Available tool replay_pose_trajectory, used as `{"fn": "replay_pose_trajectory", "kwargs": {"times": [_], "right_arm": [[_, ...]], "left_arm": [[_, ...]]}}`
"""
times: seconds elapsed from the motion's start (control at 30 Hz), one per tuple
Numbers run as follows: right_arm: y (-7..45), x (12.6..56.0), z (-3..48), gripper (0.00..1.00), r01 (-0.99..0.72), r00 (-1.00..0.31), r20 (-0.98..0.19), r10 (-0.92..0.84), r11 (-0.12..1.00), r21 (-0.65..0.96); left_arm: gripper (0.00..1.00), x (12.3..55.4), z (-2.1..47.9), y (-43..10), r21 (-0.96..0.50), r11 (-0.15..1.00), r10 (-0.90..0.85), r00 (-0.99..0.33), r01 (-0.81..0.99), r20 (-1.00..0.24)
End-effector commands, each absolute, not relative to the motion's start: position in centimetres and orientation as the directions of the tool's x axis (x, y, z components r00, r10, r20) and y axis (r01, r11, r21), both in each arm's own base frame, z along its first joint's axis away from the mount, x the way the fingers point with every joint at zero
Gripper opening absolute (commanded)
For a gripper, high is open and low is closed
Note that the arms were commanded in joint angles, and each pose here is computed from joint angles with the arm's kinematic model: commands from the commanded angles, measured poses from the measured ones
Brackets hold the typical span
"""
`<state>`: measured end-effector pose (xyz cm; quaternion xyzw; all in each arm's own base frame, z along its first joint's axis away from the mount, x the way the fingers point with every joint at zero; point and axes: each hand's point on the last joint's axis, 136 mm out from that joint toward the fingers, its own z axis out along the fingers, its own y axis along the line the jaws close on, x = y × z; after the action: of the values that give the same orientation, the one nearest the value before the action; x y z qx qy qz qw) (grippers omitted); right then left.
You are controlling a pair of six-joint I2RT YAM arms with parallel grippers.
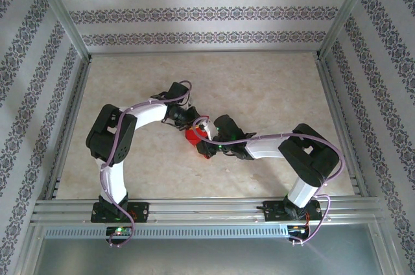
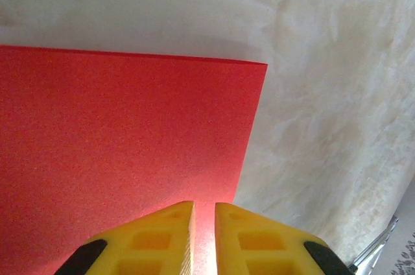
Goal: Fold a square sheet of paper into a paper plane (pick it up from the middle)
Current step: Third fold the triangle at the center of the table.
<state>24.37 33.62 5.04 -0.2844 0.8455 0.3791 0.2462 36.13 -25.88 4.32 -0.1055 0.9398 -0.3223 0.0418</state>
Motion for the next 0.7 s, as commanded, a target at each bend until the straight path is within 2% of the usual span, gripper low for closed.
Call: {"fn": "replay_pose_trajectory", "kwargs": {"times": [0.0,0.67], "right_arm": [[33.5,24.4,4.6,0.09,-0.646,-0.739,-0.613,-0.278,0.549,0.530],[32.1,26.2,3.9,0.10,-0.564,-0.791,-0.574,-0.210,0.614,0.553]], "left_arm": [[0.13,35.4,3.2,-25.6,-0.559,0.815,-0.185,-0.983,-0.154,0.001],[0.08,34.6,0.9,-24.7,-0.448,0.879,-0.156,-0.986,-0.164,0.056]]}}
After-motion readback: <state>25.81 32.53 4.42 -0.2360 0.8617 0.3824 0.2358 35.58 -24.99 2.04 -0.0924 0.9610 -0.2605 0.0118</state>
